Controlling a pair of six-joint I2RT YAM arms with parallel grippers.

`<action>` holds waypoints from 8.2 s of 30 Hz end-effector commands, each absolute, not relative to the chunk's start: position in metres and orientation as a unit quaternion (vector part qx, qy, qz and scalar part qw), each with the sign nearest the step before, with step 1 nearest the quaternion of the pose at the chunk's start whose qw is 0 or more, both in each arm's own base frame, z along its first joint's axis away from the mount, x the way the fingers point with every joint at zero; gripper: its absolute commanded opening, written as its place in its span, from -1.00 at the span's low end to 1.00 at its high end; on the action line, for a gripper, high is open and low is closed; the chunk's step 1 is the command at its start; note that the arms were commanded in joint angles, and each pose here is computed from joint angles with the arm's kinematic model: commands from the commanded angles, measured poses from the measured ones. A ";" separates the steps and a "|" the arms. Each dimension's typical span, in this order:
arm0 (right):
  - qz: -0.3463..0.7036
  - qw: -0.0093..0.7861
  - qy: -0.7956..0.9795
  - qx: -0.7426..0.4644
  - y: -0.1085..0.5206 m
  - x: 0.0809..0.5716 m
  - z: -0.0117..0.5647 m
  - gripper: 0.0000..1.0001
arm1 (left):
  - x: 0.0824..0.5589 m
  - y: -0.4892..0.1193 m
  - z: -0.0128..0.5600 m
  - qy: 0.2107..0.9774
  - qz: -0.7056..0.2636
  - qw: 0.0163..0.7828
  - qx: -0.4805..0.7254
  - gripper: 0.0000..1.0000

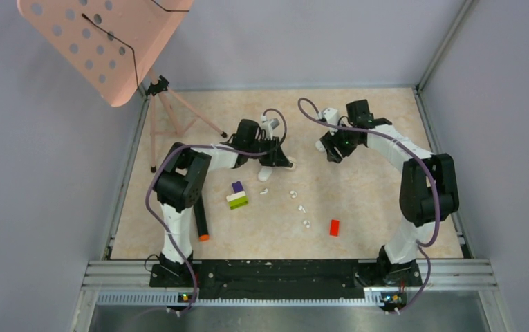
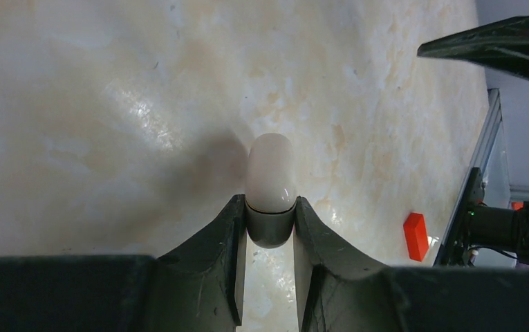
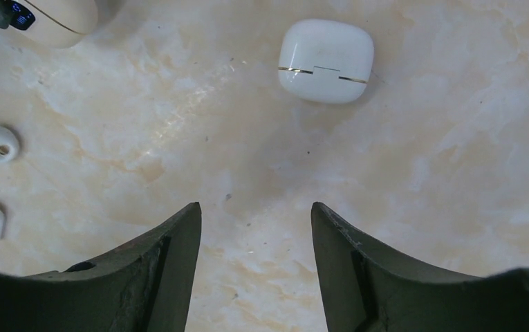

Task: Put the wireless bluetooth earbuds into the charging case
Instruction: Place the charging case at the center of the board, then pick up the charging case at the center of the board.

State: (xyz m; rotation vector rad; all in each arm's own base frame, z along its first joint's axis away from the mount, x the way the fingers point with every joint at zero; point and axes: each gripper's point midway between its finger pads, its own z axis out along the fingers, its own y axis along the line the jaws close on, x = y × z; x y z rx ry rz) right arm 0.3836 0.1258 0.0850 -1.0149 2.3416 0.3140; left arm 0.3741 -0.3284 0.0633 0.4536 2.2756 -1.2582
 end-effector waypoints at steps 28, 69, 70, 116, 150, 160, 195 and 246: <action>0.173 0.222 0.569 -0.773 0.135 0.425 0.048 0.28 | 0.405 -0.273 0.189 0.791 -0.412 0.371 0.258 0.38; 0.132 0.257 0.558 -0.778 0.161 0.482 0.038 0.13 | 0.374 -0.248 0.210 0.796 -0.379 0.380 0.279 0.31; 0.132 0.253 0.560 -0.777 0.161 0.481 0.038 0.08 | 0.374 -0.248 0.210 0.797 -0.379 0.379 0.279 0.31; 0.174 0.174 0.458 -0.854 0.144 0.341 0.070 0.45 | 0.377 -0.195 0.217 0.791 -0.362 0.439 0.224 0.35; 0.213 0.172 0.594 -0.757 0.178 0.331 0.076 -0.60 | 0.367 -0.196 0.237 0.716 -0.352 0.504 0.332 0.26; 0.346 0.305 0.624 -0.632 0.237 0.314 0.253 -0.64 | 0.300 -0.251 0.290 0.324 -0.187 0.599 0.708 0.35; 0.332 0.276 0.557 -0.710 0.305 0.289 0.271 -0.67 | 0.302 -0.307 0.286 -0.001 -0.079 0.631 0.772 -0.01; 0.319 0.386 0.630 -0.594 0.272 0.269 0.379 -0.14 | 0.294 -0.335 0.388 0.447 -0.553 0.532 0.459 -1.00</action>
